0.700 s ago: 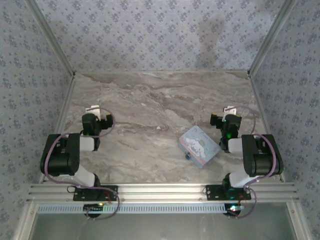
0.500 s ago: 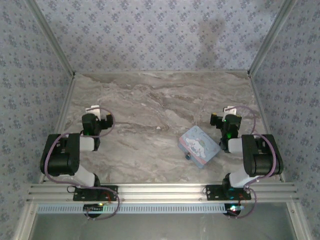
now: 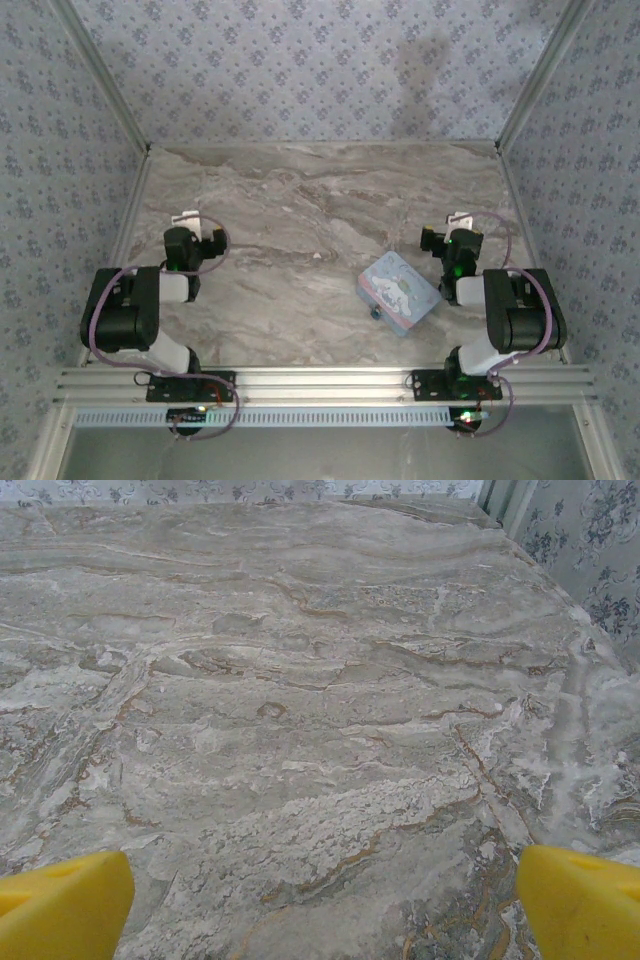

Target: Unlock a padlock with a key

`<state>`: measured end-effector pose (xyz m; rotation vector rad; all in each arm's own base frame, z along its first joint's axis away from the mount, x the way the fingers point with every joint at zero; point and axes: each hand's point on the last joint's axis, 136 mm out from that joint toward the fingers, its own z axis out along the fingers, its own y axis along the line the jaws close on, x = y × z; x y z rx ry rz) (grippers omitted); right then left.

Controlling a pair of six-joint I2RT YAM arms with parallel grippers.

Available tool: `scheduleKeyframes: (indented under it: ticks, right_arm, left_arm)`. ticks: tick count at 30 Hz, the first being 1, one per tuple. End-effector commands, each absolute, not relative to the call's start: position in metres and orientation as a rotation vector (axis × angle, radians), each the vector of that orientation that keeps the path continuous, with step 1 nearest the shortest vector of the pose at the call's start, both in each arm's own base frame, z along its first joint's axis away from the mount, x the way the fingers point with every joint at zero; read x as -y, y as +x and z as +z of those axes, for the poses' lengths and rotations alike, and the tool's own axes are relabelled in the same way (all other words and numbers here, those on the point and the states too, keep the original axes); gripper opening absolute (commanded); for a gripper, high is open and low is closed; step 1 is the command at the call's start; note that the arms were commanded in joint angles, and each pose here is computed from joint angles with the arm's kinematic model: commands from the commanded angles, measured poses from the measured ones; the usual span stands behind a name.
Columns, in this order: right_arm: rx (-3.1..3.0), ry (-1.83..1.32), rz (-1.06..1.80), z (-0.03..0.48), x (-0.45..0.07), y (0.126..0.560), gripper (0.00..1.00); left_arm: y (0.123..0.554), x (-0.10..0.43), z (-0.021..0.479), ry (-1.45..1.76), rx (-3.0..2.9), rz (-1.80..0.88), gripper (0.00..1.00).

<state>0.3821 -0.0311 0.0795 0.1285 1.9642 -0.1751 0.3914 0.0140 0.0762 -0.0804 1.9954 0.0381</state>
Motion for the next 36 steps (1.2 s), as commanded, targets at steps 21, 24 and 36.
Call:
scheduleKeyframes:
  ticks: [21,24,36]
  right_arm:
    - [-2.04,0.678,0.365,0.19,0.036,0.361,0.98]
    - [-2.079,0.62,0.441,0.201,0.017,0.353,0.89]
    - [-2.31,0.375,0.512,0.195,-0.058,0.309,0.69]
  left_arm:
    - [0.416,0.029,0.166,-0.469,-2.197,-0.559,0.85]
    - [0.414,0.057,0.162,-0.472,-2.29,-0.588,0.79]
    - [0.392,0.149,0.118,-0.595,-2.576,-0.541,0.57]
